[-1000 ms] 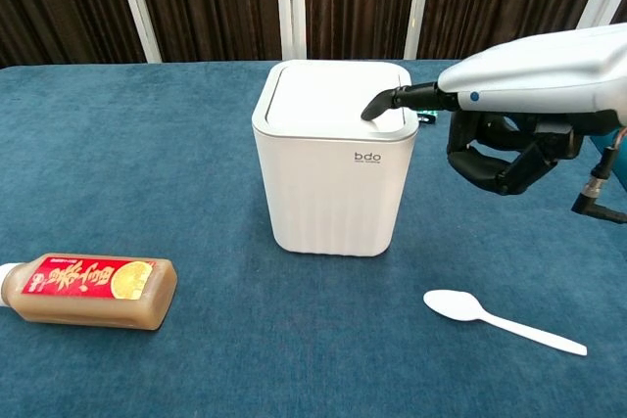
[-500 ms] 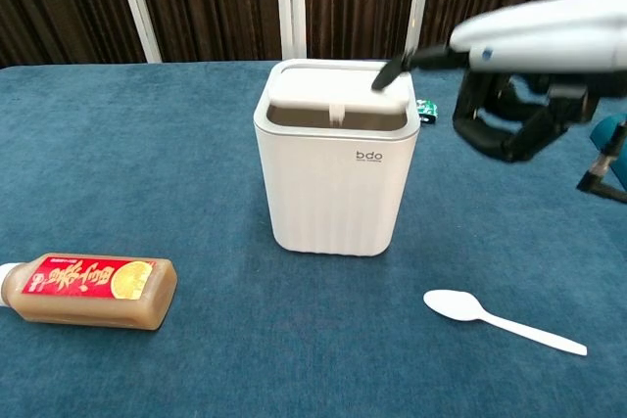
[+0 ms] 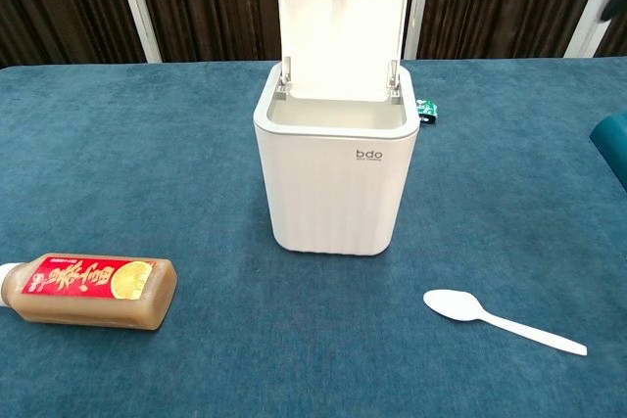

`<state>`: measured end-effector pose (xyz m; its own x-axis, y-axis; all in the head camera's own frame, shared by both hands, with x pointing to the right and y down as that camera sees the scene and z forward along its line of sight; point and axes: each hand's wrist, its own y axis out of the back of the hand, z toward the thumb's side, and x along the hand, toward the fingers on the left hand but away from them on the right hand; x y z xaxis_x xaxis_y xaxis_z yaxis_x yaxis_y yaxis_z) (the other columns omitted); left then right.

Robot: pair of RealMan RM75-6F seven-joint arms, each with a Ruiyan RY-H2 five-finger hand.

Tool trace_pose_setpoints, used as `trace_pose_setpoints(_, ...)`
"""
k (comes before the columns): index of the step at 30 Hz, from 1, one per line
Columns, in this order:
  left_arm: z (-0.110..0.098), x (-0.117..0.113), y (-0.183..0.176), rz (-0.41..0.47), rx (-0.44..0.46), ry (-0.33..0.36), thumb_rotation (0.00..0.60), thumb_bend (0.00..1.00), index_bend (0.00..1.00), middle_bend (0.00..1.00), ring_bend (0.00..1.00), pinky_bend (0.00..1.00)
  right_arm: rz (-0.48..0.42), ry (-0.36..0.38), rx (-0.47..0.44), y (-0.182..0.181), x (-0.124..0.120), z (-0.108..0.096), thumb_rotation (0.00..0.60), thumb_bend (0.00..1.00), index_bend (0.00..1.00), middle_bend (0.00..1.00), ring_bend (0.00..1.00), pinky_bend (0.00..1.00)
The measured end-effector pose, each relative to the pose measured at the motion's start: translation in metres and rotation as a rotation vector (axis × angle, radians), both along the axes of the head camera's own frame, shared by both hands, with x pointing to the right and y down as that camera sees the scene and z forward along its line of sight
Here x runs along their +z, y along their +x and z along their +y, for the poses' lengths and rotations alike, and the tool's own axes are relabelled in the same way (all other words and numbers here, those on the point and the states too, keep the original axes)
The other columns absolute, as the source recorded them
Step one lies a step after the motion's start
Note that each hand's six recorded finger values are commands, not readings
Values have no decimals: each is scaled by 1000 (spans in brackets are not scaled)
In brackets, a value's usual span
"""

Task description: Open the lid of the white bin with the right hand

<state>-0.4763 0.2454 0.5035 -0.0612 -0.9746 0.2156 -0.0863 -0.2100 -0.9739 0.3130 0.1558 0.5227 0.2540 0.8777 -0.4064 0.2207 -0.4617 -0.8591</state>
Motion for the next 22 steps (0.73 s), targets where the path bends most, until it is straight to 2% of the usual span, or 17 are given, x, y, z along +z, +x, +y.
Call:
trace_pose_setpoints(5, 1, 0, 1, 5, 9, -5, 600, 0, 104, 0, 0, 0, 133, 53, 81, 52, 8, 22, 600, 317, 61, 175, 228, 256)
trace_pose_setpoints(12, 3, 4, 1, -12, 17, -35, 600, 0, 104, 0, 0, 0, 281, 145, 133, 88, 21, 57, 600, 317, 61, 175, 225, 248)
trace_pose_setpoints(16, 4, 6, -1, -23, 5, -56, 600, 0, 104, 0, 0, 0, 322, 147, 152, 96, 28, 70, 600, 317, 61, 175, 219, 238)
trace_pose_setpoints(22, 2, 6, -3, -22, 4, -64, 600, 0, 103, 0, 0, 0, 323, 159, 163, 99, 28, 72, 600, 317, 61, 175, 217, 214)
